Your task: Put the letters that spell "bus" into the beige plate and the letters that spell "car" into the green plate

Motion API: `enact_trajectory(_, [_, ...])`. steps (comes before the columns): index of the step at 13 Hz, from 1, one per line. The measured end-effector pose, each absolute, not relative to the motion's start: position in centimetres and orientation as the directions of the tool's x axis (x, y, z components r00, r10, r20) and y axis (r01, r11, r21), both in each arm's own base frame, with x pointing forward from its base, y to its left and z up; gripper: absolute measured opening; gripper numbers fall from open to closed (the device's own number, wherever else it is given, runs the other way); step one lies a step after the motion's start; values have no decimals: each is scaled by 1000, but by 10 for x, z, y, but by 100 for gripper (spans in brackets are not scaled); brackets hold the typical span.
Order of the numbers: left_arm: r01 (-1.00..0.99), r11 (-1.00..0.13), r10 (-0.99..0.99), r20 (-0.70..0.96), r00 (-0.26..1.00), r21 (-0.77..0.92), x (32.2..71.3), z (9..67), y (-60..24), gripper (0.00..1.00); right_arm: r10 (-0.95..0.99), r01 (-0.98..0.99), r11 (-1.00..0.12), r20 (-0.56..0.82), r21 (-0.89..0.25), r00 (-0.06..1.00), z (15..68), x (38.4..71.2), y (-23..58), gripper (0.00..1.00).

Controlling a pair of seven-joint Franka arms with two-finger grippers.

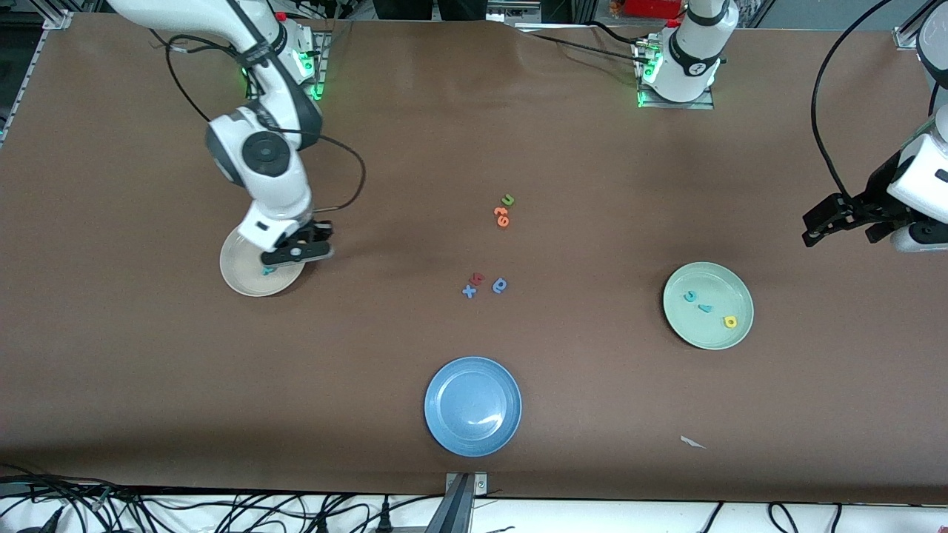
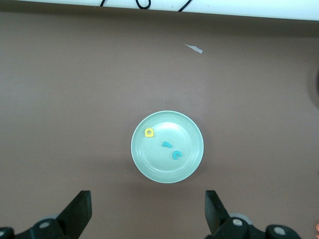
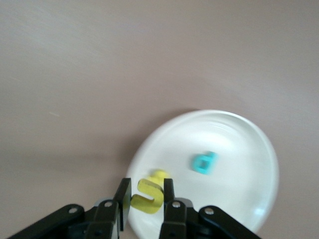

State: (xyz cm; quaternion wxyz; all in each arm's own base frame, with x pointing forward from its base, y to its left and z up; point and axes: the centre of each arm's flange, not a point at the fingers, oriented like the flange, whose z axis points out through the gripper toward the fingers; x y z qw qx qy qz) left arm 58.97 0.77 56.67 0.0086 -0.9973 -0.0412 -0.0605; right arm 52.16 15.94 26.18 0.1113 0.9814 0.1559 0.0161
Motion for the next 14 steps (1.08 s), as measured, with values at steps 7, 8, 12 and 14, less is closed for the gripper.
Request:
enact_trajectory(7, [81, -997, 79, 119, 990, -12, 590, 566, 6, 100, 204, 216, -965, -95, 147, 974, 252, 513, 121, 65])
enact_trajectory(8, [81, -997, 79, 119, 990, -12, 590, 566, 6, 100, 183, 195, -972, -101, 132, 978, 252, 513, 121, 76])
enact_trajectory(12, [81, -997, 79, 118, 990, -13, 590, 566, 6, 100, 138, 145, -984, -71, 106, 988, 277, 521, 123, 100])
enact_trajectory(14, [80, -997, 78, 115, 990, -13, 590, 565, 6, 100, 134, 137, -984, -36, 113, 990, 307, 537, 125, 100])
